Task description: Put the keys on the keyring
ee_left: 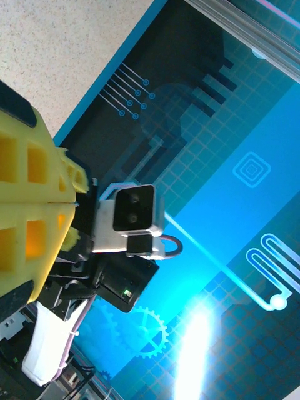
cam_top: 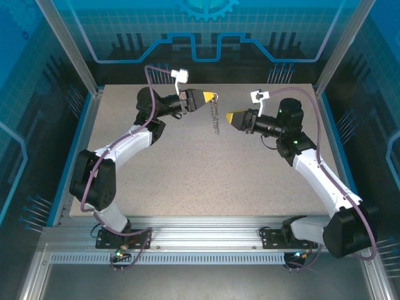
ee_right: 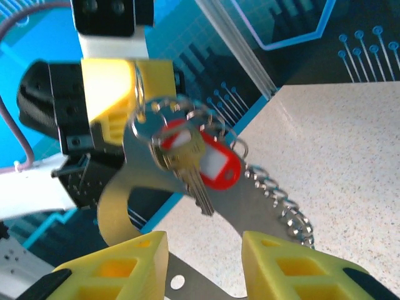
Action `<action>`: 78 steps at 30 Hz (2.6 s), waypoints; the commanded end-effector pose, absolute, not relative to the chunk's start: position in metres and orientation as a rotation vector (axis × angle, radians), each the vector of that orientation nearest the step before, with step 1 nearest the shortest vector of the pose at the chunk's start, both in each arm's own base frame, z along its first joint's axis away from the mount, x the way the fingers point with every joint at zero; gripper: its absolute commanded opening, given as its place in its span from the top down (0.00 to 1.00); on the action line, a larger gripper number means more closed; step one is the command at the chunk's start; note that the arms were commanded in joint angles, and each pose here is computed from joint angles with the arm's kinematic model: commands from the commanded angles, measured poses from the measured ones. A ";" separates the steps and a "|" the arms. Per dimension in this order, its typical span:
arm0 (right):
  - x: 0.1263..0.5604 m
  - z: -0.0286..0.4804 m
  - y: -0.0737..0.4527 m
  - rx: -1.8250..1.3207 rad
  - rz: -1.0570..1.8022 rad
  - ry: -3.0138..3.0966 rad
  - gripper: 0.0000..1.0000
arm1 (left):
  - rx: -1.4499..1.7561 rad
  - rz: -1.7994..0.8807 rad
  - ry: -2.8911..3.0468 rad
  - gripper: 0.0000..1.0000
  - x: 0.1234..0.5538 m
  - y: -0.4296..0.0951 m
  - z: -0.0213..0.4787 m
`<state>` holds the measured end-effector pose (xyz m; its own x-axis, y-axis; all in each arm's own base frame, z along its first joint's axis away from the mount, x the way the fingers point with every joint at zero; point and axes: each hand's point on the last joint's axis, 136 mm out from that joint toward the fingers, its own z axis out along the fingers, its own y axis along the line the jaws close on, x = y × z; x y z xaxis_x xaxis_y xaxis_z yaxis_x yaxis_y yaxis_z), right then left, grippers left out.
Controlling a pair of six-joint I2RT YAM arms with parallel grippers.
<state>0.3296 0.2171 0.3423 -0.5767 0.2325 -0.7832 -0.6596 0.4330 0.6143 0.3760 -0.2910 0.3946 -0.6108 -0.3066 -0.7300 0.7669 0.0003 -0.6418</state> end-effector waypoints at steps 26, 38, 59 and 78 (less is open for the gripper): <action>0.358 0.408 0.254 -0.362 1.339 1.639 0.67 | 0.532 -1.729 1.426 1.00 0.372 -0.294 0.405; 0.361 0.402 0.260 -0.381 1.350 1.649 1.00 | 0.537 -1.731 1.425 1.00 0.371 -0.295 0.406; 0.334 0.395 0.248 -0.823 1.213 1.785 1.00 | 0.527 -1.617 1.453 0.54 0.384 -0.263 0.411; 0.343 0.375 0.247 -0.874 1.243 1.843 1.00 | 0.725 -1.669 1.544 0.54 0.360 -0.285 0.392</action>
<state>0.3430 0.2507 0.3648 -0.5174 -0.1376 -0.8446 -0.8299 0.3214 0.4560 0.3765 -0.2796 0.3766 -0.6149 -0.1781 -0.7682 0.7757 0.0387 -0.6299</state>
